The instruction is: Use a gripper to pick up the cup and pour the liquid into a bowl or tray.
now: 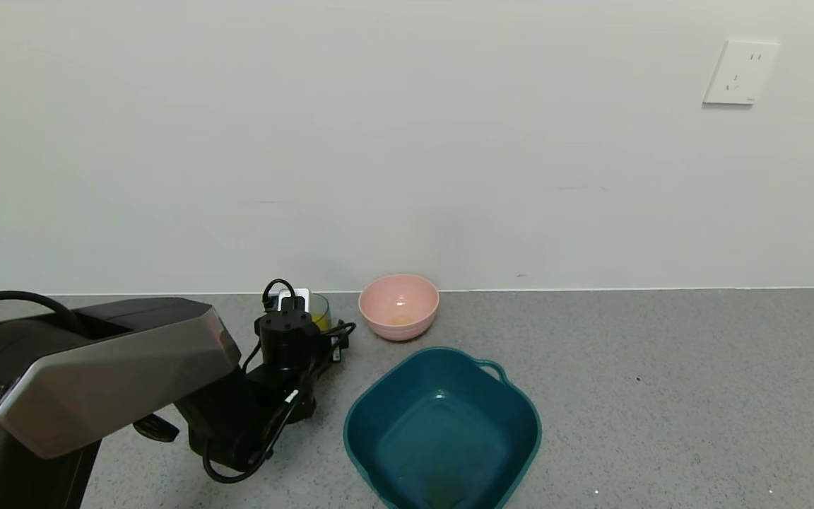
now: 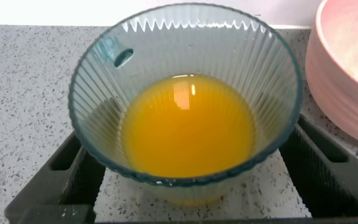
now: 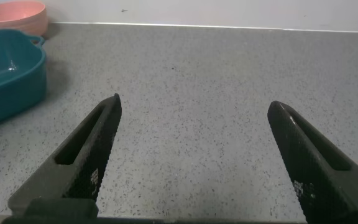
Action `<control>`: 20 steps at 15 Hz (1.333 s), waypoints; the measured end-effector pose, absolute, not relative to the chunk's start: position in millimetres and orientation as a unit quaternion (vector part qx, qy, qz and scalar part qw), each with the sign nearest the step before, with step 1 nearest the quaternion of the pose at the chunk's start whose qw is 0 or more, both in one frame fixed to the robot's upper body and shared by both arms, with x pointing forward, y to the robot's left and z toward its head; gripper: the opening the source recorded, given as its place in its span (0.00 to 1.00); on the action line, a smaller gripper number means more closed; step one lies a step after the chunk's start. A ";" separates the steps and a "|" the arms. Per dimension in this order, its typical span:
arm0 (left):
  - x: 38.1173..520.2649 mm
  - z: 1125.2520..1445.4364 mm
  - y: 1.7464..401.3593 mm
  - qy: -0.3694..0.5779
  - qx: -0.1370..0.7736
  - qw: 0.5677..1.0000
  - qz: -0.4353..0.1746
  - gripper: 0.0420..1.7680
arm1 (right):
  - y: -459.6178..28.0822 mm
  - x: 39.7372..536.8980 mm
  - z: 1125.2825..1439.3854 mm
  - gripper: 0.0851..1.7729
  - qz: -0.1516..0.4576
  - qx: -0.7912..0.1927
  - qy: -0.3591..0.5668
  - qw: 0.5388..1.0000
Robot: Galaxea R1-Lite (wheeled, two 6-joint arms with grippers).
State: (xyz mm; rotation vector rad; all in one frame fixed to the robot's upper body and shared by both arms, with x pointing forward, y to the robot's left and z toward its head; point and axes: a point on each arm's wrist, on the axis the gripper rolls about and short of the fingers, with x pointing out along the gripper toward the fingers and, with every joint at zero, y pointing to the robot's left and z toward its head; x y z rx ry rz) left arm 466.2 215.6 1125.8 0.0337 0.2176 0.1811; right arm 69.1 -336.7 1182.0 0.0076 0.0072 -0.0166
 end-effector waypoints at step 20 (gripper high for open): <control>473.2 1112.7 216.9 0.116 0.019 0.989 0.095 0.76 | -336.7 69.1 1182.0 0.96 -0.009 0.004 0.004 1.000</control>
